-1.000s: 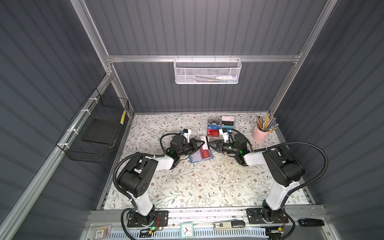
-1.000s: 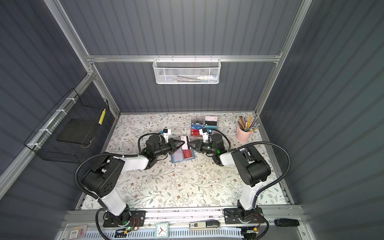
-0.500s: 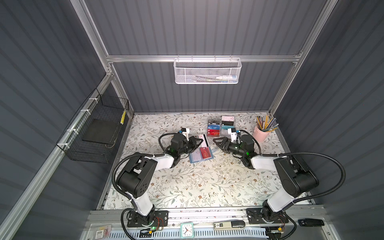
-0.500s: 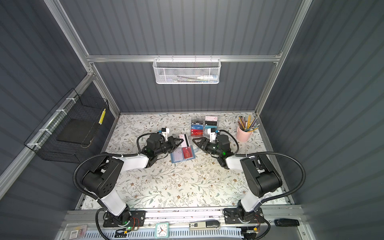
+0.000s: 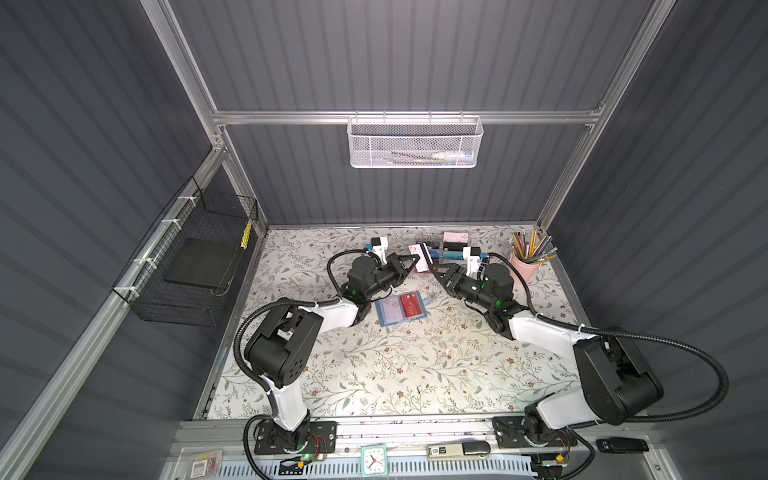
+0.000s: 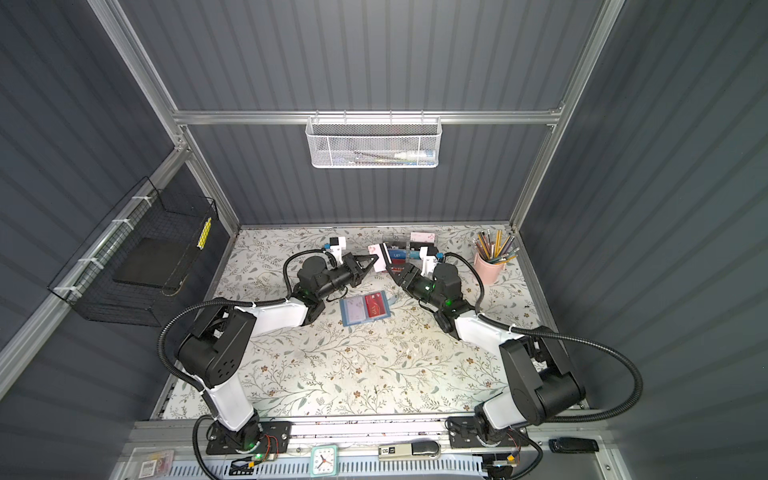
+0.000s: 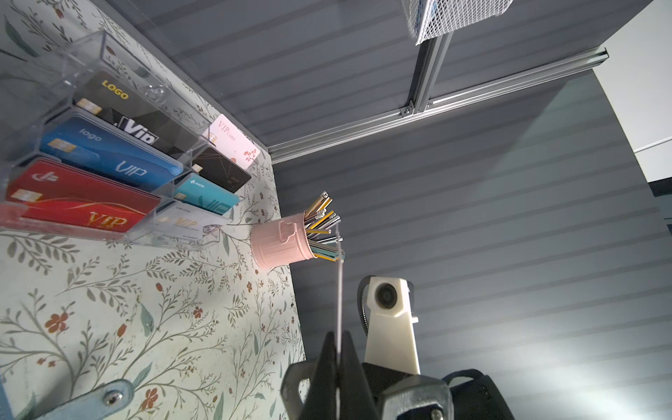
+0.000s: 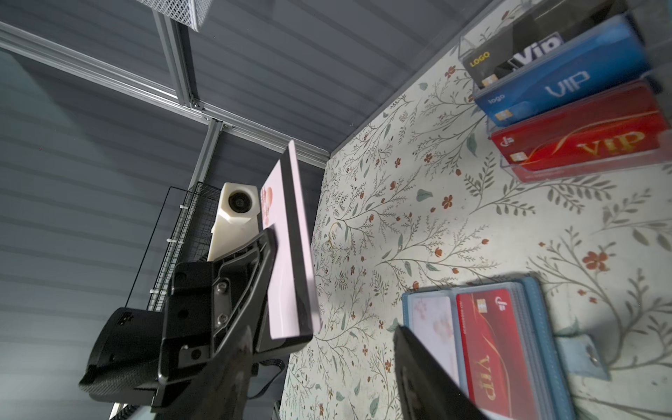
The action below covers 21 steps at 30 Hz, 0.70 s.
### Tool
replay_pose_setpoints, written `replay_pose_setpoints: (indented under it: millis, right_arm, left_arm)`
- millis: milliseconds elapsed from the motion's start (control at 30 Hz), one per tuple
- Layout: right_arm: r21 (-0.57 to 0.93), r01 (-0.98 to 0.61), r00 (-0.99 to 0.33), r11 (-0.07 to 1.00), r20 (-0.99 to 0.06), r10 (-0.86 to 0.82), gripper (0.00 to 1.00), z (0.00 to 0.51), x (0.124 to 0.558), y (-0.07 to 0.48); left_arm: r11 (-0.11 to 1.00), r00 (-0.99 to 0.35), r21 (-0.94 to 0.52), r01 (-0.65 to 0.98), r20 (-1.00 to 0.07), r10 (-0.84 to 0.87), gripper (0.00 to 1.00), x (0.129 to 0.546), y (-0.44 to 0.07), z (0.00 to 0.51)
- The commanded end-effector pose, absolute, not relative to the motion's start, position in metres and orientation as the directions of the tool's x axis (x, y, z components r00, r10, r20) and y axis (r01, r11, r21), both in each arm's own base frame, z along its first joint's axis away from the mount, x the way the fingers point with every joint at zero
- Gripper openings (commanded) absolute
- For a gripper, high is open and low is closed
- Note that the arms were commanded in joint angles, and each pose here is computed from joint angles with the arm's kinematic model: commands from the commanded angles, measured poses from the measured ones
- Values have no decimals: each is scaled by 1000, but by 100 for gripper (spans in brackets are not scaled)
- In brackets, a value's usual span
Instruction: Take the credit cards out of the card holder
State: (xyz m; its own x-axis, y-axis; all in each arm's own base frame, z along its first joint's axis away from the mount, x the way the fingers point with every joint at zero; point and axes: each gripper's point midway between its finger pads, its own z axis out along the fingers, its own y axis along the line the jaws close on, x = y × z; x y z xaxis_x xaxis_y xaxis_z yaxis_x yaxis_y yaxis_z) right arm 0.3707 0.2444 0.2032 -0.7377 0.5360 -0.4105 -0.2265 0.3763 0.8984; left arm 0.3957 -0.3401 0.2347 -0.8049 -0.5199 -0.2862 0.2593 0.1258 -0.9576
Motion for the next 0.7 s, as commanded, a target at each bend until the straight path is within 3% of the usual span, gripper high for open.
replay_pose_setpoints:
  millis: [0, 467, 667]
  right_arm:
    - [895, -271, -726, 354, -431, 536, 58, 215, 377, 253]
    - [883, -375, -705, 283, -470, 531, 31, 235, 377, 263]
    - [868, -392, -692, 305, -497, 524, 13, 241, 376, 262]
  left_arm:
    - [89, -795, -951, 295, -296, -530, 0, 394, -342, 252]
    - [101, -806, -954, 283, -293, -514, 0, 389, -343, 243]
    - [107, -808, -956, 274, -289, -513, 0, 387, -343, 237]
